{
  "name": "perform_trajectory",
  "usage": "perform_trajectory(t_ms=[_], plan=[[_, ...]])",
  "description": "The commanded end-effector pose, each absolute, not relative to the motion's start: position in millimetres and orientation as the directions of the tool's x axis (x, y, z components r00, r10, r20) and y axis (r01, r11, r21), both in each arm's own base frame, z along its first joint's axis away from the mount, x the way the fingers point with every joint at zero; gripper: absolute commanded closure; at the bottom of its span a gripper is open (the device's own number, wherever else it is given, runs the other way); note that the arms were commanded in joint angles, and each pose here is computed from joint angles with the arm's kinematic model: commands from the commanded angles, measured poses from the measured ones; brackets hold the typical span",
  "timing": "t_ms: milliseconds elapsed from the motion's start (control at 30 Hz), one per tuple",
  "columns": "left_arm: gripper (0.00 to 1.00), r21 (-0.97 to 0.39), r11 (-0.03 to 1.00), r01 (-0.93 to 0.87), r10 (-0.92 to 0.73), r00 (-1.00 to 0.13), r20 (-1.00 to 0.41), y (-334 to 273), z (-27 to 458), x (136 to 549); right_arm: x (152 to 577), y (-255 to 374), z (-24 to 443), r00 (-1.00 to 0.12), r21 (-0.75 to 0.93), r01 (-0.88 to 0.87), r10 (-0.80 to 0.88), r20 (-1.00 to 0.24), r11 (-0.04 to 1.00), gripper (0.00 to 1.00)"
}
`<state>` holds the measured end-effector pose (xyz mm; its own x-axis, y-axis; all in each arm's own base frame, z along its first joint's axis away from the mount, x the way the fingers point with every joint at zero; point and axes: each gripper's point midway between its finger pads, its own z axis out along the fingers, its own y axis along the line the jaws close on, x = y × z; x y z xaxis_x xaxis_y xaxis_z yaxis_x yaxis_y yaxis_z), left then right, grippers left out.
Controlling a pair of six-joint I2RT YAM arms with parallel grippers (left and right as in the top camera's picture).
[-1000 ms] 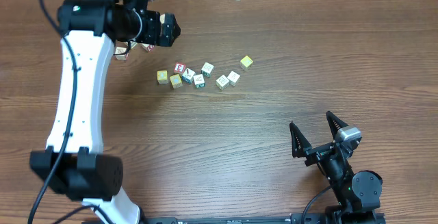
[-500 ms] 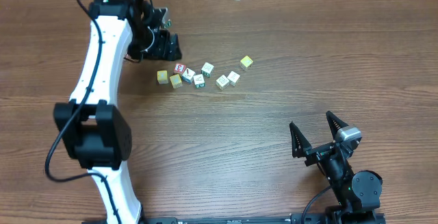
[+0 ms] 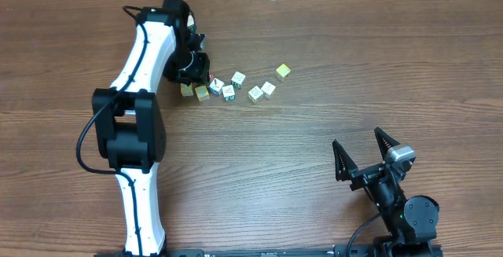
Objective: Form a tower
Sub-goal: 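Reach the left gripper forward over the block cluster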
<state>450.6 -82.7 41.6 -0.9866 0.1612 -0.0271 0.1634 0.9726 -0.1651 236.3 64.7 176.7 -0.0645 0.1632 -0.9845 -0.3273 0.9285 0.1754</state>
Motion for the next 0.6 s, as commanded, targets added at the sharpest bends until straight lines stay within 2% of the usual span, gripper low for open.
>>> perform_trajectory(t_ms=[0,167,567], plan=[[0.49,-0.098,0.981,0.169,0.165,-0.985,-0.046,-85.9,41.6,457.8,236.6,63.7,175.0,-0.06,0.177,-0.324,0.166,-0.984,0.929,0.0],[0.47,0.005,0.991,0.134,0.134,-0.987,-0.091,-81.2,41.7,469.9,236.6,63.7,175.0,-0.06,0.177,-0.324,0.166,-0.984,0.929,0.0],[0.46,0.016,0.992,0.127,0.127,-0.974,-0.185,-84.9,43.5,492.5,236.6,63.7,175.0,-0.06,0.177,-0.324,0.166,-0.984,0.929,0.0]])
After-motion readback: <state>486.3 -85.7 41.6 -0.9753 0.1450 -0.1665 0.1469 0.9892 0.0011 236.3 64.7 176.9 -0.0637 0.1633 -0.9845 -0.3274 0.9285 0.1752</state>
